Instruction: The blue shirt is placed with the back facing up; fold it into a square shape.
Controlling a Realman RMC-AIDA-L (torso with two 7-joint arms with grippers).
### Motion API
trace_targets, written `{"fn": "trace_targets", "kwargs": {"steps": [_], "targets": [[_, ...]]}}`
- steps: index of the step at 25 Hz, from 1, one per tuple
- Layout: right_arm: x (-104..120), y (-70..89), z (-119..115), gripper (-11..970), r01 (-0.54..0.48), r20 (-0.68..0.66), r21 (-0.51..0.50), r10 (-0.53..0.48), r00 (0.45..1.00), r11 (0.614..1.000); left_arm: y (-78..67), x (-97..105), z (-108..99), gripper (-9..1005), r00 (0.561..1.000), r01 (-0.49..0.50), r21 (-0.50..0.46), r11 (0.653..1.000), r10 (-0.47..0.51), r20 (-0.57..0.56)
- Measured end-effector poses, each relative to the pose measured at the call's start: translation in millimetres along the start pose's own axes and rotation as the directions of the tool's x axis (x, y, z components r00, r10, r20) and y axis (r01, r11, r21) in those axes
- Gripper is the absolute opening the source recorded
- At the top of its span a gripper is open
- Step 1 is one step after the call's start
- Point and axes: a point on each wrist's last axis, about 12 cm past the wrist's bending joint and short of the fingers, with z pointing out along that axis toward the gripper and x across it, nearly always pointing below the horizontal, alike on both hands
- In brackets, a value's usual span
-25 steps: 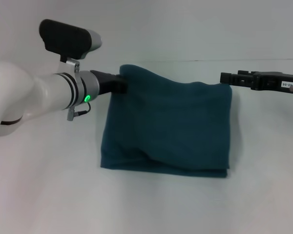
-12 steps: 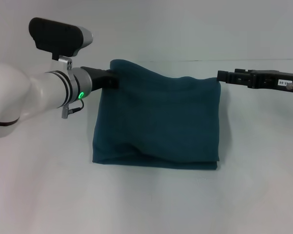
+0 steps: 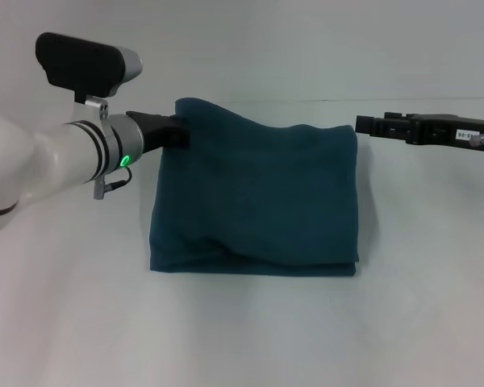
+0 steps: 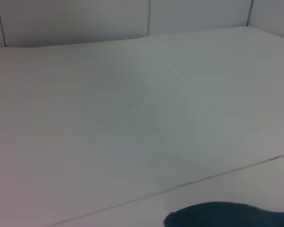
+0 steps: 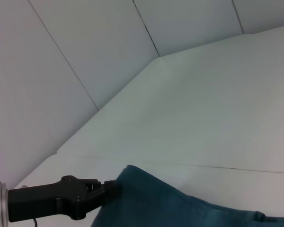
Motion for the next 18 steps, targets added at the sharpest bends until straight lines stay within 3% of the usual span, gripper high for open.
{"fn": "trace_targets", "kwargs": {"steps": [5,11,14,18], "targets": [[3,-0.4,-1,819,-0.005,-0.004,0.001,0.005,1.0,1.0,8.3,1,-11,56,0.999,0.047,0.042,0.998,-0.048,0.02],[11,-1.6,-4,819,-0.001,-0.006,-0.003,0.001,1.0,1.0,33.5,3,-37,246,0.982,0.162,0.083,0.983,-0.169,0.085],[18,-0.6,-9,820,0.016,-0.019,-0.028,-0.016,1.0,0.999,35.6,10,-55,385,0.975,0.181,0.184,0.966,-0.2,0.092],[33,6.6,-21,820,0.061,-0.027,-0.119,-0.065,0.998,0.991,26.2,20,-77,556,0.985,0.122,0.348,0.929,-0.155,0.068]]}}
